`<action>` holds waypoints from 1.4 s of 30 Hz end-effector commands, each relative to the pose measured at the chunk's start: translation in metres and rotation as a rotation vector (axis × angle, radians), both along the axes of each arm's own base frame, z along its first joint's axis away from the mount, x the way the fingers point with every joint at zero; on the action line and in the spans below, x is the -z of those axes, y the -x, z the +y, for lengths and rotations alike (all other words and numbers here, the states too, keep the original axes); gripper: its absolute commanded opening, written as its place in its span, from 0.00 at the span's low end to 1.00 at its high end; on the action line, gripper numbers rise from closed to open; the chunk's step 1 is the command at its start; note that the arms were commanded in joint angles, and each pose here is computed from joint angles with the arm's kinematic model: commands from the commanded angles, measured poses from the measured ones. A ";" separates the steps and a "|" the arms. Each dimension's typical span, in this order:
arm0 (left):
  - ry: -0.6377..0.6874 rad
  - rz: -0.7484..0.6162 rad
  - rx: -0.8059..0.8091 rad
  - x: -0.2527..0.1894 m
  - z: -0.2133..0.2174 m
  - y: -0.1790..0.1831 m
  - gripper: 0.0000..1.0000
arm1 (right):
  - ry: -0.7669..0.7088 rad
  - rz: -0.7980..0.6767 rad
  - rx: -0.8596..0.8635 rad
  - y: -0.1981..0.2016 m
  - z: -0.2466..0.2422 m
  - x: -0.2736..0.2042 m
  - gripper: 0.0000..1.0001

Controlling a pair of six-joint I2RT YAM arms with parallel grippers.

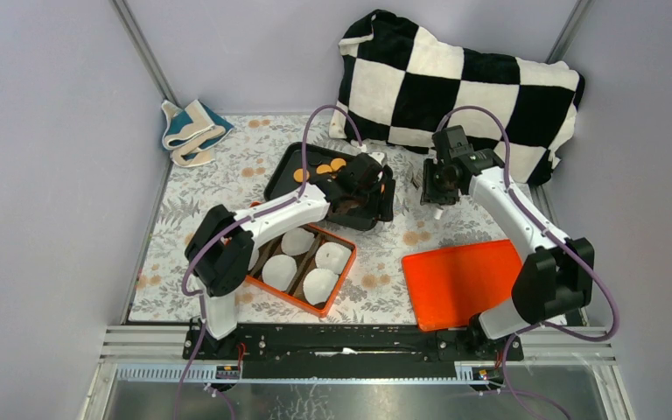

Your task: Pack the cookies

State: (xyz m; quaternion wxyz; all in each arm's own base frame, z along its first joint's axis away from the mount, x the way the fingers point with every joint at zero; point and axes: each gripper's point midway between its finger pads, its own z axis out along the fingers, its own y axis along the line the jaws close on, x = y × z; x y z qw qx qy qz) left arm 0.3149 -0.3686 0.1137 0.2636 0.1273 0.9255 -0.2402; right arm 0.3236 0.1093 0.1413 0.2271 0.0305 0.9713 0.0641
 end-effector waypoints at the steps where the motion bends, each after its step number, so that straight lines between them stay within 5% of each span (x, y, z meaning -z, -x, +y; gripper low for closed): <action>1: -0.058 -0.075 -0.050 -0.012 0.015 -0.021 0.80 | -0.025 -0.027 -0.028 0.020 0.007 -0.023 0.35; 5: -0.136 -0.109 -0.207 -0.021 0.062 -0.035 0.81 | -0.055 -0.095 -0.086 0.025 0.026 -0.045 0.35; 13: -0.002 -0.076 -0.418 -0.042 0.147 -0.045 0.82 | -0.064 -0.123 -0.201 0.028 0.059 -0.052 0.38; 32: -0.030 -0.064 -0.406 -0.033 0.157 -0.032 0.82 | -0.082 -0.064 -0.413 0.050 0.132 -0.028 0.41; 42: -0.023 -0.048 -0.402 -0.030 0.157 -0.027 0.82 | -0.027 0.027 -0.425 0.077 0.127 0.006 0.47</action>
